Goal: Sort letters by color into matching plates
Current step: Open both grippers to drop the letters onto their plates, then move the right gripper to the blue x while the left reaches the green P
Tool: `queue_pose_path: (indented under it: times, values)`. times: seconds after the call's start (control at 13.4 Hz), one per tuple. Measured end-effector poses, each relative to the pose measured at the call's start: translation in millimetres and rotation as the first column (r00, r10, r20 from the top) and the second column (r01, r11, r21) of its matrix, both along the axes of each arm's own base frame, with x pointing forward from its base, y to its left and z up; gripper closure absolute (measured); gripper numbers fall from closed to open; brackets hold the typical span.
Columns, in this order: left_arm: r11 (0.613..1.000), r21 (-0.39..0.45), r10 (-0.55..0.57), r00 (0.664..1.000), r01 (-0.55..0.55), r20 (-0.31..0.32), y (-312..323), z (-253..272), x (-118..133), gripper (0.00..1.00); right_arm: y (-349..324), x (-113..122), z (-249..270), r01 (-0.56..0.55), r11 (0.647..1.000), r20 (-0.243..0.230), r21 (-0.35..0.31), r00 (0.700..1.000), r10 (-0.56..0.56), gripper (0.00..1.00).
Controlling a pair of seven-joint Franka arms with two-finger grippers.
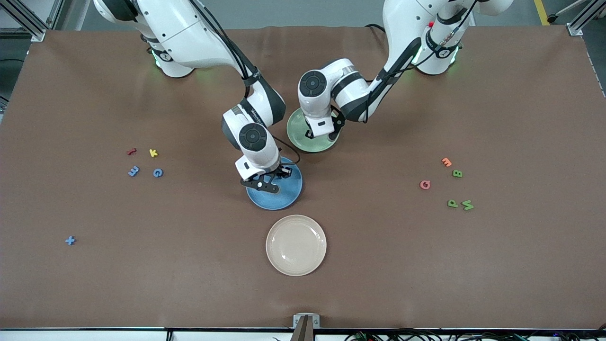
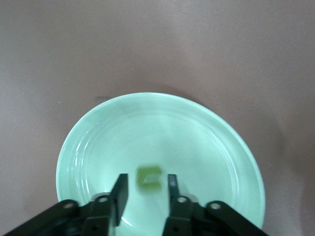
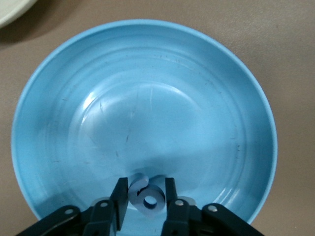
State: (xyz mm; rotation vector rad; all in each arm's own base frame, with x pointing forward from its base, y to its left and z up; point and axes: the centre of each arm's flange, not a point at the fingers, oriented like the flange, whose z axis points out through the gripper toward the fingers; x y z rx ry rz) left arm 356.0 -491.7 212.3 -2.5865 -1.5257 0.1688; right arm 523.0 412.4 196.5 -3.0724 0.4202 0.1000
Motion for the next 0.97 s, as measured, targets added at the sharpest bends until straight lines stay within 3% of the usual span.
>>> queue_pose_path:
  times: [0.15,0.37,0.52,0.75,0.97]
  values:
    - [1.0,-0.001,-0.001,1.0,0.001,0.0,0,0,-1,0.35,-3,2,0,0.006,1.0,-0.002,-0.006,1.0,-0.006,0.55]
    - [1.0,0.011,-0.013,1.0,0.012,0.02,10,8,13,0.04,-11,6,9,0.005,0.999,-0.038,-0.034,0.999,-0.006,0.22]
    - [0.996,0.031,-0.084,0.996,0.083,0.038,38,23,46,0.0,-32,20,34,-0.029,0.999,-0.064,-0.044,0.998,0.026,0.02]
    - [0.972,0.0,-0.236,0.97,0.236,0.053,114,53,121,0.0,-105,56,77,-0.114,0.993,-0.097,-0.028,0.989,0.111,0.0]
    - [0.884,-0.036,-0.463,0.884,0.465,0.066,196,70,177,0.0,-194,88,88,-0.22,0.975,-0.1,0.009,0.97,0.22,0.0]
